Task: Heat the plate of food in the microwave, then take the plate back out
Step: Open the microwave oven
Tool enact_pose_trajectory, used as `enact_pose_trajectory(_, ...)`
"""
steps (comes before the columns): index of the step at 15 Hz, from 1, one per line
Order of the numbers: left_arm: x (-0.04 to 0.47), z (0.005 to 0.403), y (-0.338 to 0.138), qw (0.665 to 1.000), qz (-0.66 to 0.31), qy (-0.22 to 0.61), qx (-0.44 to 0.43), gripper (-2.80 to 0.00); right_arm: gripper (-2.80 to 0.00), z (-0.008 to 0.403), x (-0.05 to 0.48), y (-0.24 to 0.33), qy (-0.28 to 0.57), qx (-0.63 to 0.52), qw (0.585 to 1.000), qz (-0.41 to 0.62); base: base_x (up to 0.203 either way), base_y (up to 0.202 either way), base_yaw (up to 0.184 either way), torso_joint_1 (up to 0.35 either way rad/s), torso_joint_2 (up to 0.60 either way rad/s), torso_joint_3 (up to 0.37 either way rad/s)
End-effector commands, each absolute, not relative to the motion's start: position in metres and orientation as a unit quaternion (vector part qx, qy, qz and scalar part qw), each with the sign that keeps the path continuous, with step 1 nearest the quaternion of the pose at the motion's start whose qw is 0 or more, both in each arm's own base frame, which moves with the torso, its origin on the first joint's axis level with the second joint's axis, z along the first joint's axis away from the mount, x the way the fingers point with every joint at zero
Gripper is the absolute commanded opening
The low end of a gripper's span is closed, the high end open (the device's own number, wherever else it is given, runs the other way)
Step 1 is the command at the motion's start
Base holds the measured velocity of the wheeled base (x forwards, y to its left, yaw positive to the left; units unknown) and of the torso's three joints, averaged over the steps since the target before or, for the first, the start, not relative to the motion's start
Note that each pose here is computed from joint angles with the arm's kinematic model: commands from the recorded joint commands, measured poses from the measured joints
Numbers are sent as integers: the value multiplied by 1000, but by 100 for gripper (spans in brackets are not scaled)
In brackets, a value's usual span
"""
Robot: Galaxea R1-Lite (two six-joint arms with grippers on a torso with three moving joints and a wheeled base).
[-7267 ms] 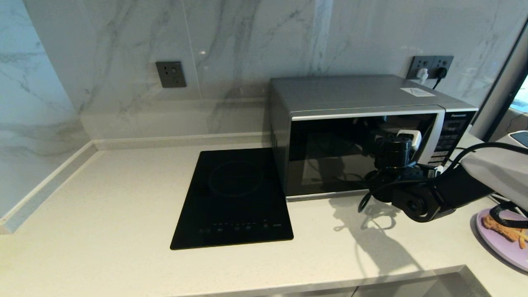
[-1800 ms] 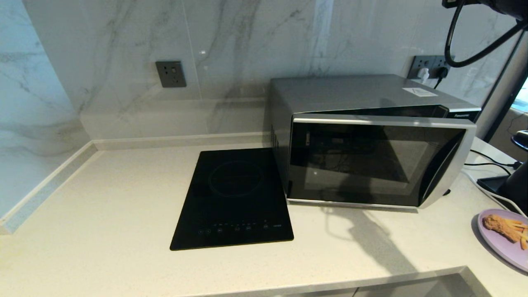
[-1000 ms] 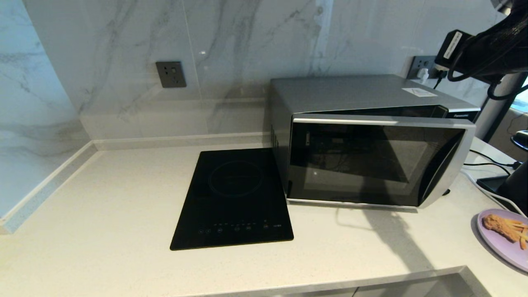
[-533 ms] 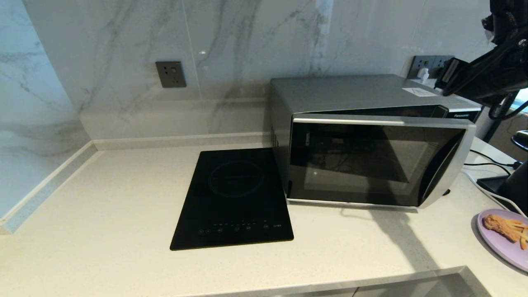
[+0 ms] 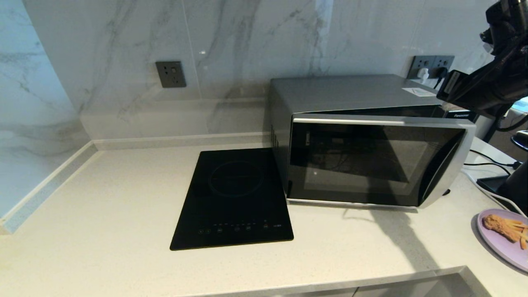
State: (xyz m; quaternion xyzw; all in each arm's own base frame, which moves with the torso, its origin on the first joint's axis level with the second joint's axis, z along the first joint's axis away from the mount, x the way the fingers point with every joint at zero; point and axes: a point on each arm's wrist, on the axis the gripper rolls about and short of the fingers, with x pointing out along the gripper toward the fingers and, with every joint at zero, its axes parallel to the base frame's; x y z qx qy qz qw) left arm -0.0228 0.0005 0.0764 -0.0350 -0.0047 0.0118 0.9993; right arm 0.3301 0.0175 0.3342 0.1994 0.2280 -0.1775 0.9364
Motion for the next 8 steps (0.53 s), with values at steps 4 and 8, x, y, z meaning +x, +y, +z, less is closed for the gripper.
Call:
enact_pose_trajectory(4,-23,76,0,999,12,-4,-36,-280,-280,317,346,9,249,197,928,-196,0,0,0,0,0,0)
enact_pose_trajectory(8,-23,76,0,999,12,-4,-35,-280,-280,320,339,8,258,201,927,-186,0,0,0,0,0,0)
